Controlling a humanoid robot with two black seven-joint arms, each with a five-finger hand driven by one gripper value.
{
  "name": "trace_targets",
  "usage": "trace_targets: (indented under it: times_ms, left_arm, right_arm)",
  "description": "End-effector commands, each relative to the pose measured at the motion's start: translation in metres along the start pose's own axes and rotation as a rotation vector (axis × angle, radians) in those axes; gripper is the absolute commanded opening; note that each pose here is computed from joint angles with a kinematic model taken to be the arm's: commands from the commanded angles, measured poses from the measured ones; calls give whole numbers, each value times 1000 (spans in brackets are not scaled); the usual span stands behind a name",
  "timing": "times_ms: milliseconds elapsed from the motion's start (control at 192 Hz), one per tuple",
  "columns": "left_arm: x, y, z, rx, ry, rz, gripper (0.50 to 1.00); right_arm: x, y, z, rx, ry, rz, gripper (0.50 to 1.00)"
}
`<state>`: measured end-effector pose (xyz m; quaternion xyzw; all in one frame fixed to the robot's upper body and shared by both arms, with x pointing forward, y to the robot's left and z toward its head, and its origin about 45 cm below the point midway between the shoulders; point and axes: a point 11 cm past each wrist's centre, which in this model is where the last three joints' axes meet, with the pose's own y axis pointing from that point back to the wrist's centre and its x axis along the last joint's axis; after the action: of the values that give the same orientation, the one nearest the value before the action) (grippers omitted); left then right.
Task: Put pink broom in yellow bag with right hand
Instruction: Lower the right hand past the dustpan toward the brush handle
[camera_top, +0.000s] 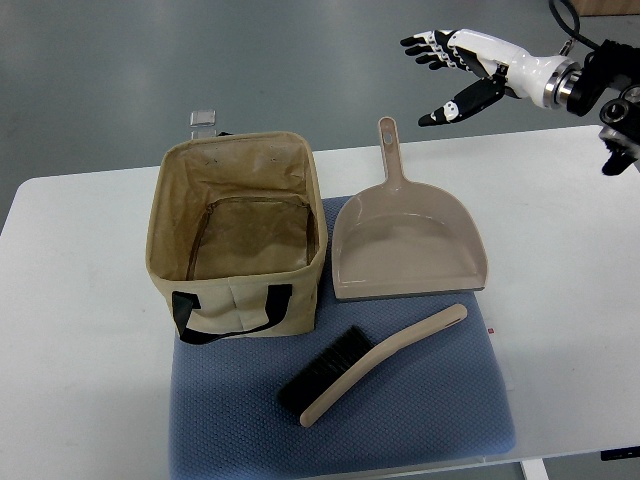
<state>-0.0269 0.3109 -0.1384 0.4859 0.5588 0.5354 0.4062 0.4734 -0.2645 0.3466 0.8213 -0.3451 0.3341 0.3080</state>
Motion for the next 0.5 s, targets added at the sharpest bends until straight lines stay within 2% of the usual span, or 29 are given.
trace_targets:
  times_ms: [0, 198, 329, 496]
  left_arm:
    - [-1, 0, 3, -5, -4, -2, 1000]
    - [-2, 1, 6, -10, -3, -4, 1000]
    - [-2, 1, 6, -10, -3, -4, 1000]
    - [0, 1, 6, -10, -3, 2, 1000]
  right_arm:
    - [6, 24, -17, -45, 190, -172, 932]
    - [-51, 56, -57, 42, 243, -445, 932]
    - [-73, 62, -69, 94, 185, -498, 932]
    - [-100, 64, -62, 111, 125, -534, 932]
